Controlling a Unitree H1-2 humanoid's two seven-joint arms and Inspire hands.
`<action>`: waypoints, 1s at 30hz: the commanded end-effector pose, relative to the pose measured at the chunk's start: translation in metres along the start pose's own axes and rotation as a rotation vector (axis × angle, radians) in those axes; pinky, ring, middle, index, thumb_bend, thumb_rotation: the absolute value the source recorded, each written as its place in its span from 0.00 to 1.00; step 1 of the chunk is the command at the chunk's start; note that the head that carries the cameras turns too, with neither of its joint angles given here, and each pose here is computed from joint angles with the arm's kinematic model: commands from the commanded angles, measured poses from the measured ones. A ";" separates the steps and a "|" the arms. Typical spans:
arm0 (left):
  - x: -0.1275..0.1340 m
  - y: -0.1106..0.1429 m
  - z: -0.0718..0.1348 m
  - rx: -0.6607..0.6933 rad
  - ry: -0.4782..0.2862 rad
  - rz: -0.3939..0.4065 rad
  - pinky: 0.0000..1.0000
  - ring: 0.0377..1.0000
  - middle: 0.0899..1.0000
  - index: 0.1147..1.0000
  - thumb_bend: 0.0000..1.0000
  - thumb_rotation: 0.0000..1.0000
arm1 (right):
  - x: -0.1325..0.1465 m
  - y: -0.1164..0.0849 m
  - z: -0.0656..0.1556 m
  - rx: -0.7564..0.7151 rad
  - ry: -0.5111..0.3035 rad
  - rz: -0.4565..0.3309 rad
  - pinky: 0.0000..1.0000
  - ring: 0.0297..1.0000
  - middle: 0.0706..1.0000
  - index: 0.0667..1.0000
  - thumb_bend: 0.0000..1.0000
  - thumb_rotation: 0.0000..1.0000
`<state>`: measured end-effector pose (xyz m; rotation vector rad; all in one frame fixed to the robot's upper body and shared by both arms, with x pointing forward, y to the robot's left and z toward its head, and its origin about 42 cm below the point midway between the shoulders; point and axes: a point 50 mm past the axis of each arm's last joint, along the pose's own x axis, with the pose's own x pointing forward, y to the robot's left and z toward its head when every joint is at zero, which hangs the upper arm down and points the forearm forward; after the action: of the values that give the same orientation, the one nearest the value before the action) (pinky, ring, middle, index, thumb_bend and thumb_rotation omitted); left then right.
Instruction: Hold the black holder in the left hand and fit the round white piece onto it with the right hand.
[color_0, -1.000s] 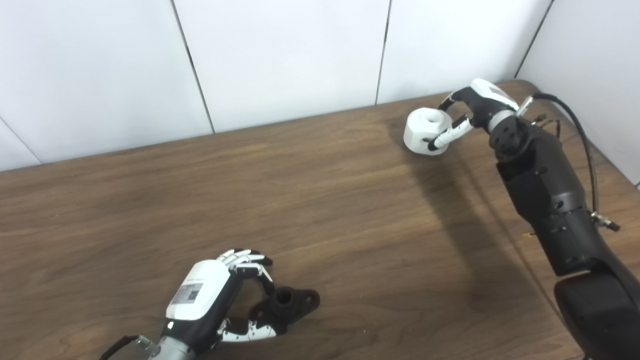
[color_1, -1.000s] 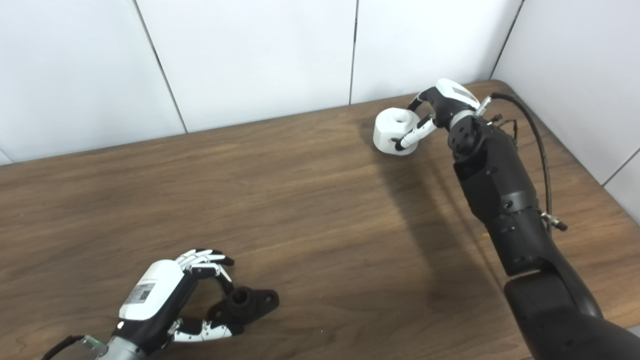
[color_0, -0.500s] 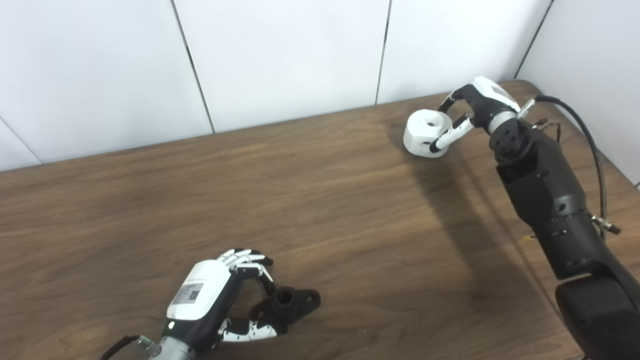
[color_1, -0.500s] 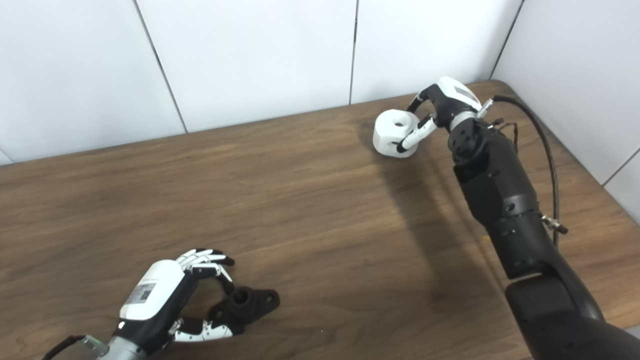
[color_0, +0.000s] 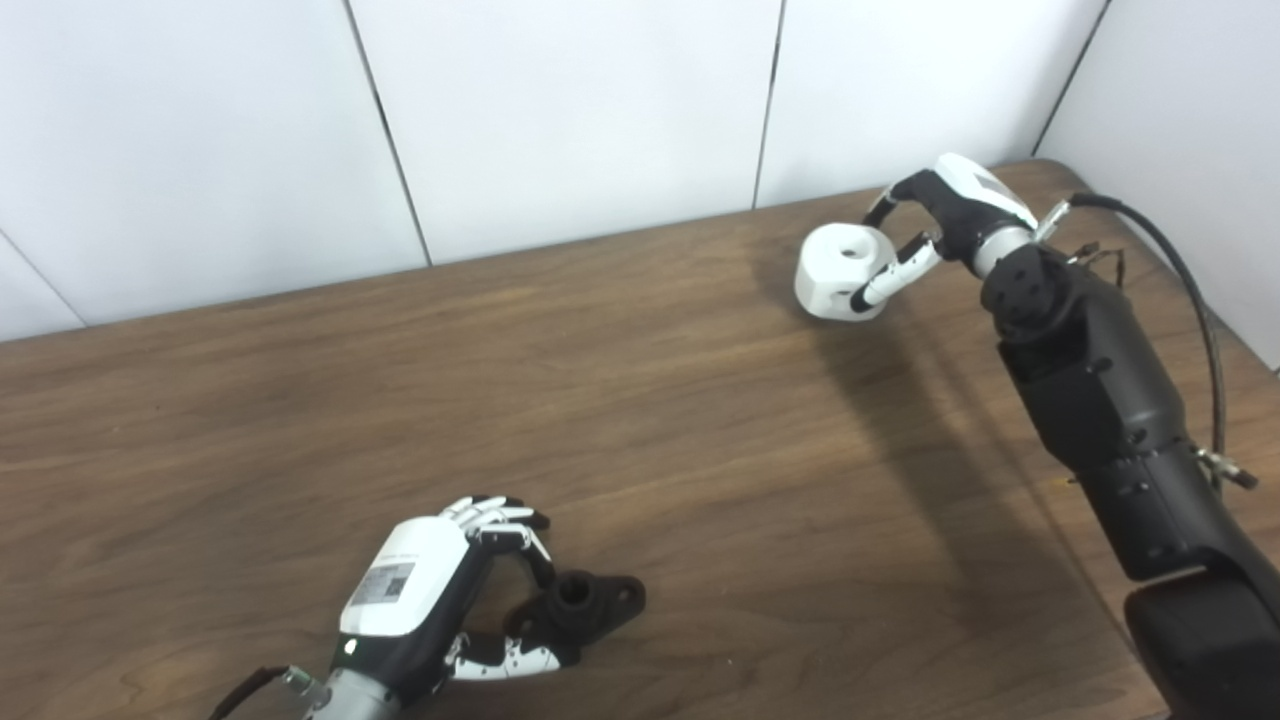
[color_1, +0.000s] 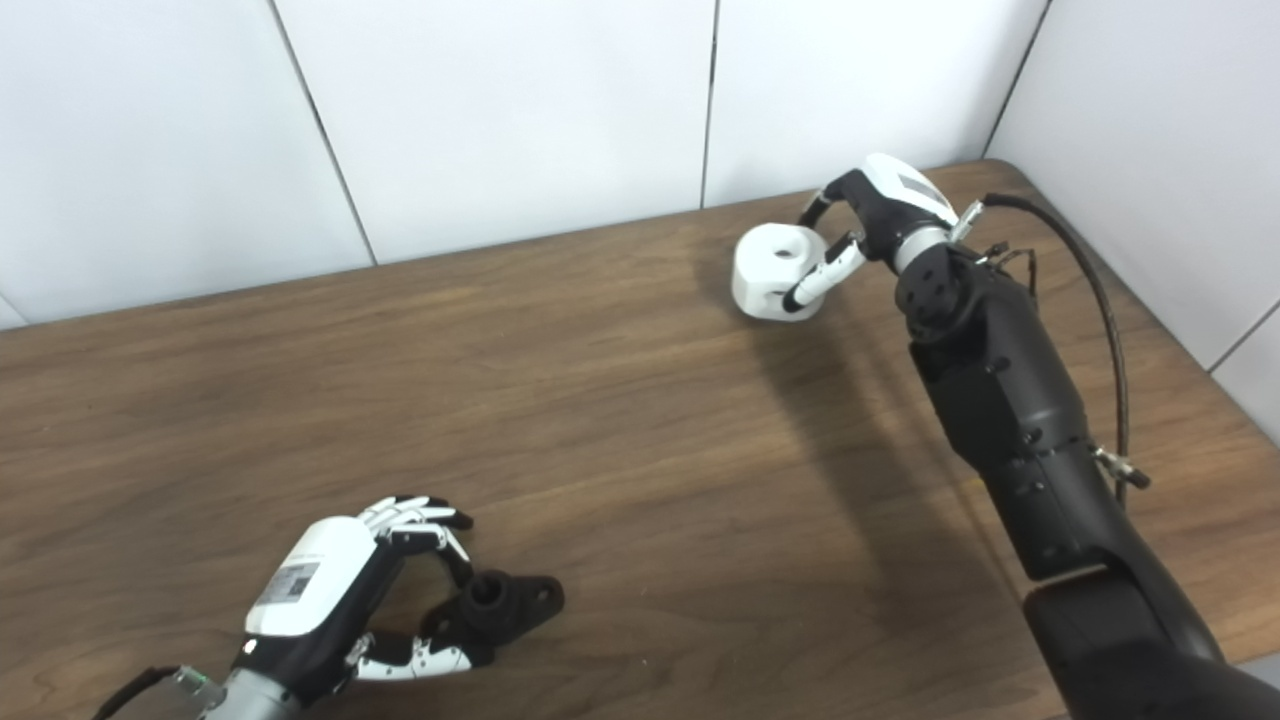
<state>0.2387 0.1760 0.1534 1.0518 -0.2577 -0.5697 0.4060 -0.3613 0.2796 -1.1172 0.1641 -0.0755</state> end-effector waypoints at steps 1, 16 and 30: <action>0.002 -0.002 0.005 0.014 0.004 -0.031 0.91 0.86 0.77 0.42 0.52 0.05 | -0.014 -0.036 0.024 -0.052 -0.097 -0.077 0.88 0.89 0.80 0.45 0.52 0.13; 0.011 -0.003 0.016 0.013 -0.012 -0.018 0.90 0.85 0.77 0.42 0.52 0.05 | -0.129 -0.017 0.099 -0.128 -0.424 0.078 0.88 0.91 0.79 0.45 0.52 0.14; 0.016 0.003 0.022 0.011 -0.013 -0.013 0.90 0.85 0.77 0.42 0.52 0.06 | -0.182 0.015 0.135 -0.089 -0.573 0.174 0.89 0.91 0.80 0.45 0.52 0.14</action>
<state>0.2418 0.1572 0.1592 1.0689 -0.2443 -0.5787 0.2551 -0.2137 0.3335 -1.1674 -0.1996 0.4096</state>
